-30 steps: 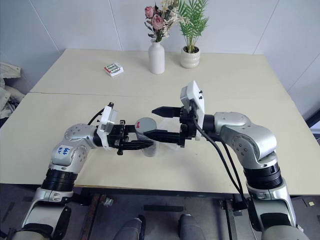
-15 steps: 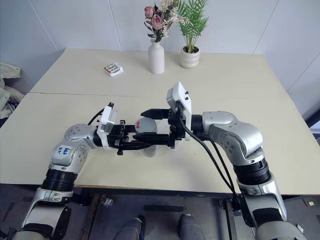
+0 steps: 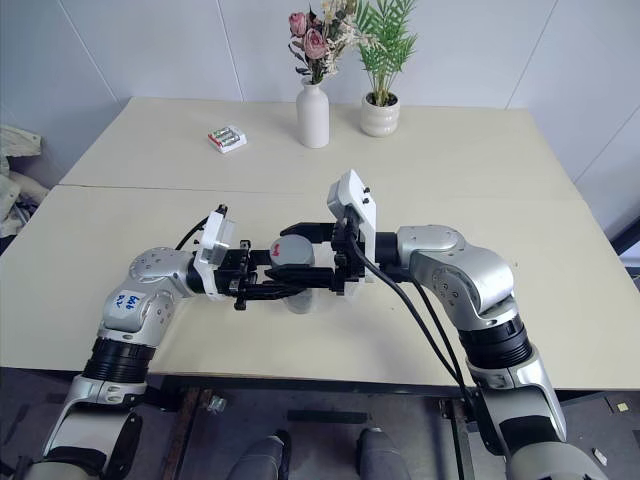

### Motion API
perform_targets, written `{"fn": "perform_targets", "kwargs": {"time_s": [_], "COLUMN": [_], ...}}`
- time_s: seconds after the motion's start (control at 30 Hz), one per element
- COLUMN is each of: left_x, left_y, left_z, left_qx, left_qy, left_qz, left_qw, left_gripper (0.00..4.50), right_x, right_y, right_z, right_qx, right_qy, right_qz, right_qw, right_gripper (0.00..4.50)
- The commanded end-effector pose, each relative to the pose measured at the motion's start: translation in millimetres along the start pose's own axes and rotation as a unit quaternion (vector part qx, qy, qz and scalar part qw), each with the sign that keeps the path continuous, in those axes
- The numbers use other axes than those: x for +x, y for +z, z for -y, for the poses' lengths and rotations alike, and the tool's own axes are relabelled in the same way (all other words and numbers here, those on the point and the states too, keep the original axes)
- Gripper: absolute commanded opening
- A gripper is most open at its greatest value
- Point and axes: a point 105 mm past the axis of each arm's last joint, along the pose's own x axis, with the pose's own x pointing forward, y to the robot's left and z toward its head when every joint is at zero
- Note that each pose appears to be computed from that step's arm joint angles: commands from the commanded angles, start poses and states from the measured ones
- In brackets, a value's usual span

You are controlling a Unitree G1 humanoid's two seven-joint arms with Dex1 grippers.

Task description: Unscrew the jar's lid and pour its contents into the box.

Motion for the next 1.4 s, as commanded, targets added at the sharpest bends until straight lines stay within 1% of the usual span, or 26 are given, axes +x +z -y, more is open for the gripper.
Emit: {"fn": "perform_targets", "kwargs": {"time_s": [0.03,0.3,0.33,0.4,0.47,0.57,0.7,0.77,0.83,0.93,1.0,1.1,1.17,1.27,1.37,1.4], "left_x": [2,1,1,1,0,-1,-1,-2,-3,-5,-7,-11,-13,-15,-14,-13], "left_y": [10,10,9,7,6,4,4,3,4,4,4,6,6,6,8,8], "left_z": [5,4,5,7,8,9,10,10,10,10,9,6,4,1,-2,-2], "left_qx": [0.018,0.018,0.017,0.016,0.015,0.014,0.013,0.013,0.012,0.012,0.012,0.013,0.014,0.015,0.017,0.018], "left_qy": [-0.013,-0.012,-0.013,-0.015,-0.016,-0.018,-0.018,-0.017,-0.016,-0.015,-0.010,0.008,0.016,0.028,0.034,0.034], "left_qz": [0.012,0.010,0.010,0.005,0.003,0.001,-0.002,-0.003,-0.003,-0.003,-0.004,0.001,0.004,0.007,0.012,0.012], "left_qw": [1.000,1.000,1.000,1.000,1.000,1.000,1.000,1.000,1.000,1.000,1.000,1.000,1.000,0.999,0.999,0.999], "left_gripper": [2.04,2.04,2.04,2.04,2.04,2.04,2.04,2.04,2.04,2.04,2.04,2.04,2.04,2.04,2.04,2.04], "right_x": [0,1,0,-1,-3,-6,-8,-18,-36,-58,-95,-162,-185,-212,-215,-215], "right_y": [11,17,20,39,53,61,63,67,67,63,49,17,-3,-46,-79,-89], "right_z": [-3,-9,-9,-8,-4,0,2,9,19,34,54,79,86,93,95,98], "right_qx": [-0.020,-0.017,-0.014,0.015,0.034,0.047,0.051,0.031,-0.005,-0.031,-0.062,-0.067,-0.064,-0.047,-0.058,-0.046], "right_qy": [0.007,0.024,0.027,0.027,0.021,0.014,0.008,-0.019,-0.059,-0.118,-0.210,-0.350,-0.397,-0.458,-0.473,-0.484], "right_qz": [0.018,0.038,0.047,0.105,0.142,0.159,0.161,0.163,0.151,0.134,0.099,0.067,0.050,0.025,-0.013,-0.004], "right_qw": [1.000,0.999,0.998,0.994,0.989,0.986,0.986,0.986,0.987,0.983,0.971,0.932,0.914,0.887,0.879,0.874], "right_gripper": [2.63,2.63,2.63,2.63,2.63,2.63,2.63,2.63,2.63,2.63,2.63,2.63,2.63,2.63,2.63,2.63]}}
